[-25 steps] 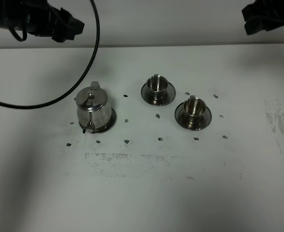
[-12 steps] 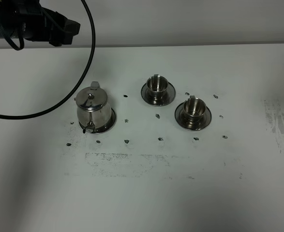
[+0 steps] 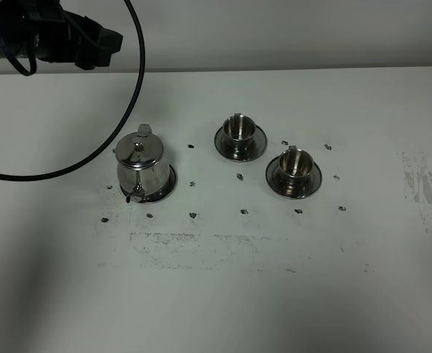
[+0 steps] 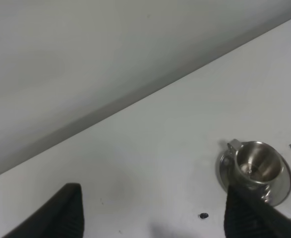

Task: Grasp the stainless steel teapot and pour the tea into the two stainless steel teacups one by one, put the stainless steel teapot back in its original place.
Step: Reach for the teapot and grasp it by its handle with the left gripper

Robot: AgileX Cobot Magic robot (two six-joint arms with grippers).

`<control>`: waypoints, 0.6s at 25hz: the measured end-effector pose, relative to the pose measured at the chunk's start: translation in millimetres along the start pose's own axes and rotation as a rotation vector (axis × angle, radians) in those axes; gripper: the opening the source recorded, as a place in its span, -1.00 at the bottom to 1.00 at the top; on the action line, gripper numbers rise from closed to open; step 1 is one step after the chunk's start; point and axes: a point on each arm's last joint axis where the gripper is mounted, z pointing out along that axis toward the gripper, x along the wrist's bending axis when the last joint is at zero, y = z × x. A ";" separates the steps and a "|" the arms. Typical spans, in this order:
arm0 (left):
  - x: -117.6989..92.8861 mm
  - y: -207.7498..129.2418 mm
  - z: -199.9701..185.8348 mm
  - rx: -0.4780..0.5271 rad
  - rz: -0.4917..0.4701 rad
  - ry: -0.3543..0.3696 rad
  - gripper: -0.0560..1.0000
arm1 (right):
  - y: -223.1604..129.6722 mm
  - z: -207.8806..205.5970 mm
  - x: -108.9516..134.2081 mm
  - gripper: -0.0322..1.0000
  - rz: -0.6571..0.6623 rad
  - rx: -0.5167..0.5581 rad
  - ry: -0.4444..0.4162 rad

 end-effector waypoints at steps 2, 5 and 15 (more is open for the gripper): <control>-0.1 0.0 0.0 0.000 0.000 -0.001 0.22 | -15.8 -6.5 0.4 -0.20 -0.009 -0.013 -0.015; -1.1 -0.9 0.1 0.008 0.001 -0.012 0.21 | -39.8 -4.6 -1.9 -0.23 0.002 0.004 -0.043; -1.5 -1.2 0.1 0.011 0.001 -0.016 0.21 | -89.8 -2.3 -9.7 -0.25 0.048 -0.010 -0.138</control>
